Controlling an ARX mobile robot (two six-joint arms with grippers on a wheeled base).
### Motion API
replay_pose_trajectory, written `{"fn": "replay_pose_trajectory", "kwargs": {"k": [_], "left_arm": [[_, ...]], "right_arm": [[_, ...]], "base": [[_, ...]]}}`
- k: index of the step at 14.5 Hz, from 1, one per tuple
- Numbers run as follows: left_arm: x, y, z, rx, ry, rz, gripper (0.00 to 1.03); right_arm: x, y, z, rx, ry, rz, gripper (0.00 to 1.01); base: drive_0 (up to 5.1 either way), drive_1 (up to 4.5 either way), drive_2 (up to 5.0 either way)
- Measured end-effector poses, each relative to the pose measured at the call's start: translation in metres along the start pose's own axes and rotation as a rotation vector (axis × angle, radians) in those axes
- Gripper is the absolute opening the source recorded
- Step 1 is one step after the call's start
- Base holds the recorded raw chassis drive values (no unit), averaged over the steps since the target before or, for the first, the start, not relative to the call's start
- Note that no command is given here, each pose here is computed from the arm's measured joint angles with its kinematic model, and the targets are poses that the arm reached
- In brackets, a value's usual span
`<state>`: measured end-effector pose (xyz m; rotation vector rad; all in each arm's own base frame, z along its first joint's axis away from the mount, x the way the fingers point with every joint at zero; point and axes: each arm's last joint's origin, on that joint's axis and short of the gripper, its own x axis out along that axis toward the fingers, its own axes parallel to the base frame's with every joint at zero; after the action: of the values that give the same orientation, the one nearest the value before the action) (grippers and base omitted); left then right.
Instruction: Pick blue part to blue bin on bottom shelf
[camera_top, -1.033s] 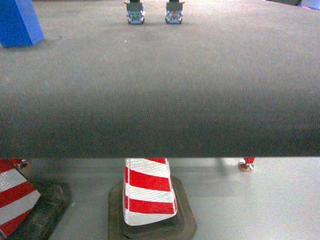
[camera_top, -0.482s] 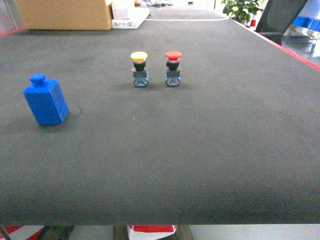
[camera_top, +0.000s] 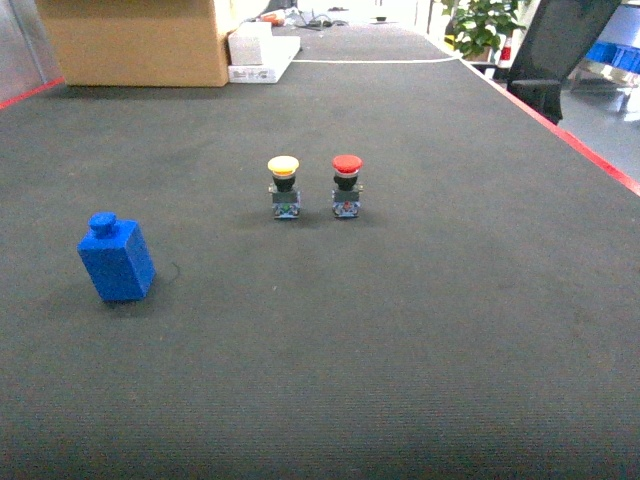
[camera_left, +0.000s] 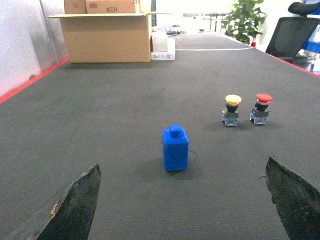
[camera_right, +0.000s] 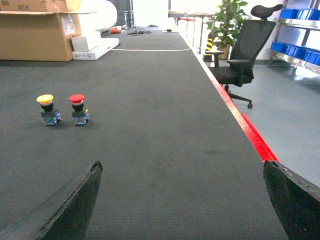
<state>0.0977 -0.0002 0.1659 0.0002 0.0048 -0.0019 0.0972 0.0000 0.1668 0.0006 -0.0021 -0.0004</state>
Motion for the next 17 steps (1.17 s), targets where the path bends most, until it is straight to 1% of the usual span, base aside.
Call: {"fn": "replay_pose_trajectory", "kwargs": {"k": [4,5,6,7,8,9,10,11,12,14,15,17], "left_arm": [[0.0,0.0,0.0,0.0,-0.001,0.0,0.98],[0.0,0.0,-0.001,-0.001,0.007,0.008,0.98],[0.004,-0.002,-0.002,-0.009,0.074,0.109,0.98],[0.018,-0.004,0.003,0.002,0.086,0.187,0.98],[0.047,-0.006,0.015,0.018,0.066,0.189,0.98],[0.061,-0.009,0.021,0.023,0.039,0.157,0.98],[0.085,-0.013,0.028,0.034,0.01,0.112,0.98],[0.103,-0.017,0.028,0.037,0.013,0.086,0.98],[0.121,-0.022,0.019,0.042,0.044,0.065,0.98],[0.143,-0.031,-0.004,0.053,0.109,0.034,0.98],[0.157,-0.033,-0.015,0.054,0.137,0.031,0.98],[0.183,-0.033,-0.032,0.033,0.174,0.055,0.98]], "right_arm": [[0.0,0.0,0.0,0.0,-0.001,0.0,0.98],[0.0,0.0,0.0,0.0,-0.001,0.0,0.98],[0.0,0.0,0.0,0.0,0.0,-0.001,0.98],[0.0,0.0,0.0,0.0,-0.001,0.001,0.98],[0.0,0.0,0.0,0.0,0.0,0.0,0.98],[0.0,0.0,0.0,0.0,-0.001,0.0,0.98],[0.0,0.0,0.0,0.0,0.0,0.0,0.98],[0.0,0.0,0.0,0.0,-0.001,0.0,0.98],[0.0,0.0,0.0,0.0,0.0,0.0,0.98],[0.0,0.0,0.0,0.0,0.0,0.0,0.98],[0.0,0.0,0.0,0.0,-0.001,0.0,0.98],[0.0,0.0,0.0,0.0,0.0,0.0,0.98]], "base": [[0.0,0.0,0.0],[0.0,0.0,0.0],[0.0,0.0,0.0],[0.0,0.0,0.0],[0.0,0.0,0.0],[0.0,0.0,0.0],[0.0,0.0,0.0],[0.0,0.0,0.0],[0.0,0.0,0.0],[0.0,0.0,0.0],[0.0,0.0,0.0],[0.0,0.0,0.0]]}}
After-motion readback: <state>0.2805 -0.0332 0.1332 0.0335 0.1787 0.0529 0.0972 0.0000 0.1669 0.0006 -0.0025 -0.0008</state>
